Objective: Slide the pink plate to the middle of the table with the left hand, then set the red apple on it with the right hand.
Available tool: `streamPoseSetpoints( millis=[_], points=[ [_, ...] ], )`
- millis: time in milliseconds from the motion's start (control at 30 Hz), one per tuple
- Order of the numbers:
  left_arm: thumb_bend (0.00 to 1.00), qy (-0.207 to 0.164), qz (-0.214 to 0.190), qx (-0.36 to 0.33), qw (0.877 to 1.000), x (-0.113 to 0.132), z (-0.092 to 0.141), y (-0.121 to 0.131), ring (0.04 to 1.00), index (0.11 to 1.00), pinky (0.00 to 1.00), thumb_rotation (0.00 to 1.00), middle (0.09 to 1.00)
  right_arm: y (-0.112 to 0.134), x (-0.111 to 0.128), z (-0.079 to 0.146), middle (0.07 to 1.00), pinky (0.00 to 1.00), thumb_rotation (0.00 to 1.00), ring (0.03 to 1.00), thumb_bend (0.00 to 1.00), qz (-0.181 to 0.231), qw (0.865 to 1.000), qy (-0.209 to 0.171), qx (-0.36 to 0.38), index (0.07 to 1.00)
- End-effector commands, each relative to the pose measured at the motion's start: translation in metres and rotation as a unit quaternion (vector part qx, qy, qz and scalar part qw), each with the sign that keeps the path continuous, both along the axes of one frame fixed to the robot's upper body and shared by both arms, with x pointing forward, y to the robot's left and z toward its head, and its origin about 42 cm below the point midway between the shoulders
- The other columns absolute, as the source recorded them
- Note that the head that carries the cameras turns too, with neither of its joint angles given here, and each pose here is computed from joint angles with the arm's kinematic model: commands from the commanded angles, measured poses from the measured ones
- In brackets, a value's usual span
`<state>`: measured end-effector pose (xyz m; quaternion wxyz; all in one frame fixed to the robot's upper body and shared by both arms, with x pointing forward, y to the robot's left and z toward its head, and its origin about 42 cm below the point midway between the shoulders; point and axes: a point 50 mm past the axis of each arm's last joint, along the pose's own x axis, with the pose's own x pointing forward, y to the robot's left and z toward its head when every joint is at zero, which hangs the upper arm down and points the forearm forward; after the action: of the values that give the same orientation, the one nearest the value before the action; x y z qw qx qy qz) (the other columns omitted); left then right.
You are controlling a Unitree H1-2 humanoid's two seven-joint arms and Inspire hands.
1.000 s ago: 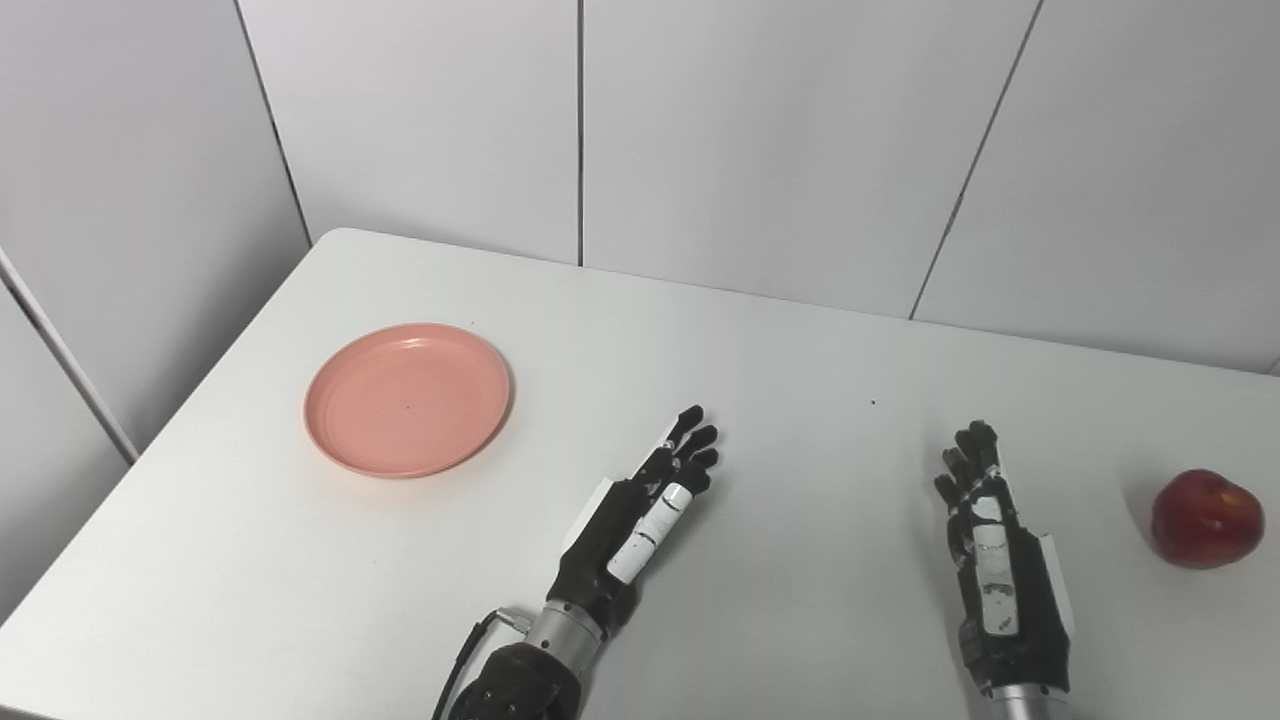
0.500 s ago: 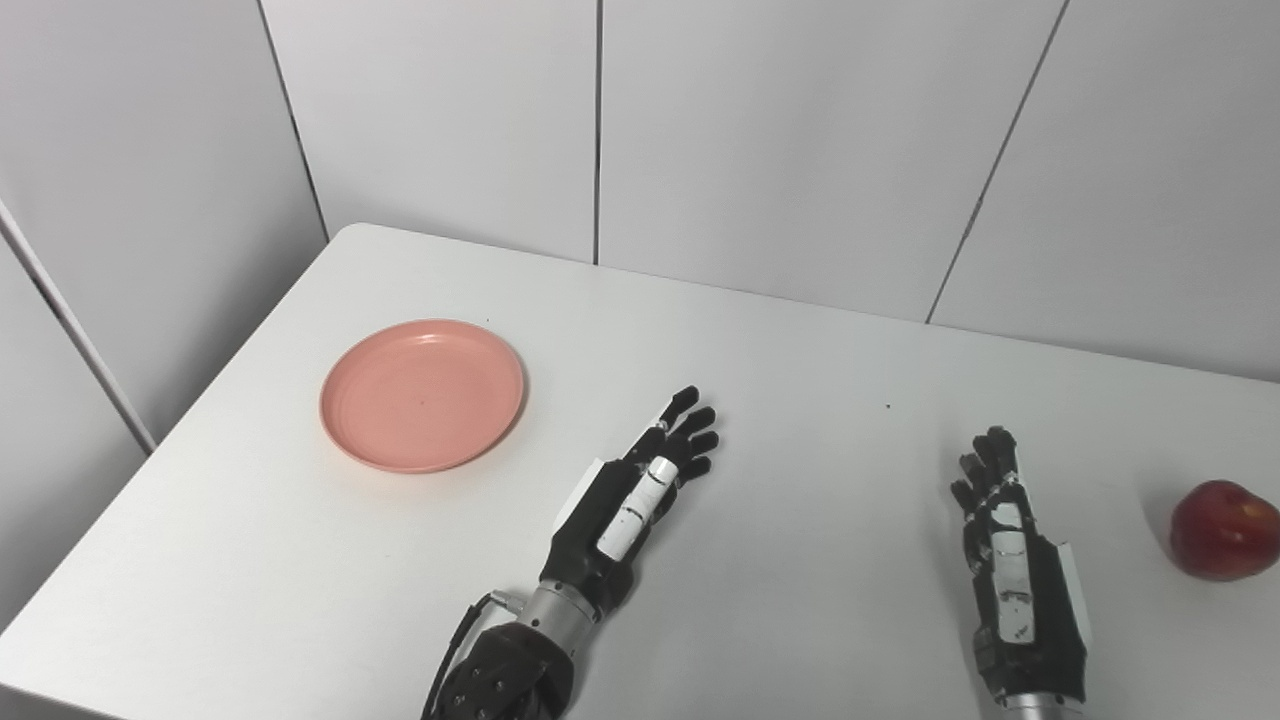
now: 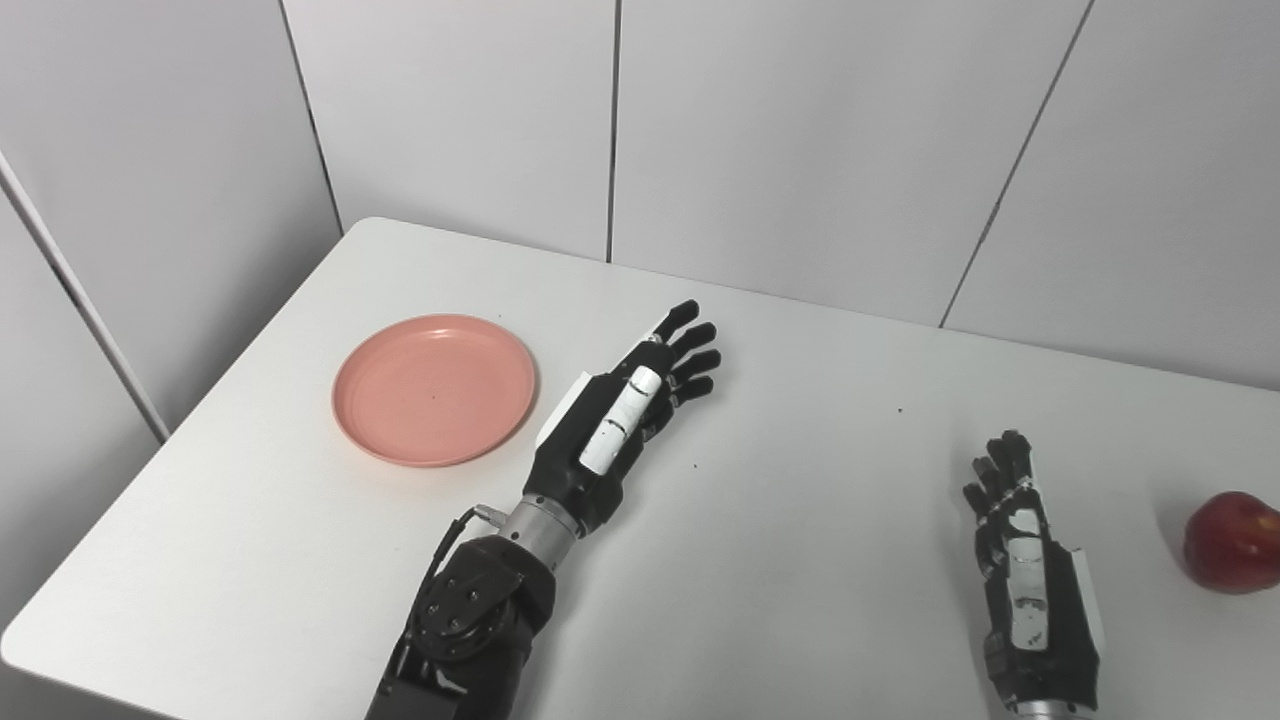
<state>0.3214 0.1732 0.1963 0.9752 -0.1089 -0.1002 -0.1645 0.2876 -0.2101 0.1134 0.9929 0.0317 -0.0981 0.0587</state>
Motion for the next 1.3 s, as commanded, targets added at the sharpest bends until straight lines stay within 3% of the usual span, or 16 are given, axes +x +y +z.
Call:
streamPoseSetpoints(
  millis=[0,267,567,967,1267],
  points=[
    [0.74,-0.037,-0.012,-0.019,0.999,0.009,0.027,0.000,0.904,0.925,0.90,0.80,0.928,-0.017,-0.019,-0.038,1.000,1.00,0.97,1.000,0.64,-0.014,0.998,0.057,-0.009,1.000],
    [0.73,-0.069,0.020,-0.021,0.997,0.022,0.050,0.024,0.881,0.912,0.86,0.81,0.901,-0.021,-0.019,-0.038,1.000,1.00,1.00,1.000,0.63,-0.010,0.998,0.060,-0.012,1.000],
    [0.74,-0.089,0.069,0.016,0.993,0.033,0.069,0.059,0.906,0.909,0.90,0.83,0.917,-0.023,-0.020,-0.038,1.000,1.00,0.99,1.000,0.63,-0.010,0.998,0.061,-0.009,1.000],
    [0.73,-0.114,0.123,0.028,0.985,0.051,0.079,0.108,0.903,0.897,0.89,0.82,0.912,-0.024,-0.021,-0.036,1.000,1.00,0.99,1.000,0.61,-0.008,0.998,0.062,-0.005,1.000],
    [0.76,-0.110,0.162,0.043,0.980,0.066,0.083,0.135,0.903,0.898,0.89,0.82,0.909,-0.025,-0.021,-0.034,1.000,1.00,0.99,1.000,0.62,-0.009,0.998,0.065,-0.004,1.000]
  ],
)
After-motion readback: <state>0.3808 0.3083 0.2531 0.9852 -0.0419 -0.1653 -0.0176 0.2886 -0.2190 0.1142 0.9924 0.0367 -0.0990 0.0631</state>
